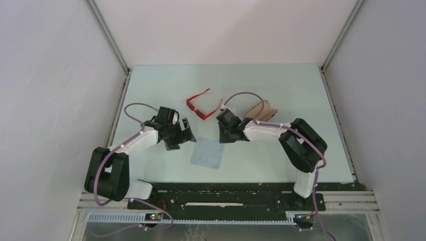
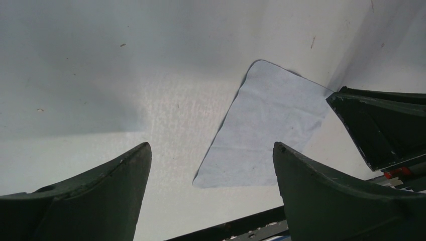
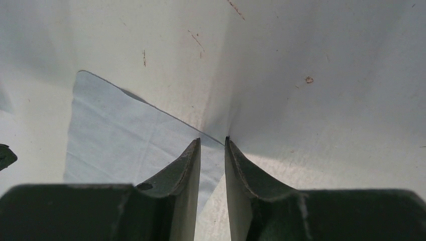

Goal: Organize the sunglasses

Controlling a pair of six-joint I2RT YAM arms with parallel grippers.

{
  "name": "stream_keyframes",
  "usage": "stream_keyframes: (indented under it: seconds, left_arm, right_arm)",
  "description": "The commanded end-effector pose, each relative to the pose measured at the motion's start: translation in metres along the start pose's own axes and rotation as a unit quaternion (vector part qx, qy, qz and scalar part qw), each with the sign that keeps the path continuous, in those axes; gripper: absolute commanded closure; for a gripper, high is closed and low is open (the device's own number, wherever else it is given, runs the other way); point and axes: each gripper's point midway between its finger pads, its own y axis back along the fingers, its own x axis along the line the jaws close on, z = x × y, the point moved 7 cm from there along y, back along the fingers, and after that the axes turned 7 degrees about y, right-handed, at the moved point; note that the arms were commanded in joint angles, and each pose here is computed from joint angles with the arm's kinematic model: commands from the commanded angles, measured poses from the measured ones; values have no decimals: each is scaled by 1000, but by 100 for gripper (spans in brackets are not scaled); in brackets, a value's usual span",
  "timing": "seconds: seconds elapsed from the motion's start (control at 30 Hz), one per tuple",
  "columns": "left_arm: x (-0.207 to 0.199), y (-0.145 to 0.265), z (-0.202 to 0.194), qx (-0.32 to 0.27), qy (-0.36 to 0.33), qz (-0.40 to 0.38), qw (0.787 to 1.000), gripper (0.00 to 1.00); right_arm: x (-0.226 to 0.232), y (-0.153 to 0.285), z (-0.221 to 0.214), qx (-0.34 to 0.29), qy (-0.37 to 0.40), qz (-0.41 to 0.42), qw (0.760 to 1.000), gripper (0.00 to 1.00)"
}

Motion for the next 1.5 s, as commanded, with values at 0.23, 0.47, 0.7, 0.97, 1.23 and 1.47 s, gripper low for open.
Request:
stream_keyframes:
  seconds: [0.23, 0.47, 0.7, 0.97, 1.23, 1.47]
  left_arm:
    - [-17, 7, 14, -26, -17, -28, 999, 5]
    - [-18, 8, 15, -27, -18, -29, 999, 6]
    - [-18, 7, 15, -26, -15, -28, 999, 6]
    - [-20, 4, 14, -21, -18, -28, 999, 6]
    - [-33, -2, 15, -15, -33, -38, 999, 6]
    - [-44, -8, 27, -18, -44, -42, 998, 4]
  right_arm:
    - [-22, 3, -25, 25, 10, -62, 998, 64]
    - [-11, 3, -31, 35, 28, -38, 998, 69]
    - [-4, 2, -34, 36, 30, -26, 999, 80]
    - [-8, 6, -26, 20, 29, -32, 999, 100]
    - [-20, 3, 2, -7, 104, 29, 994, 100]
    - [-27, -10, 16, 2, 161, 43, 986, 100]
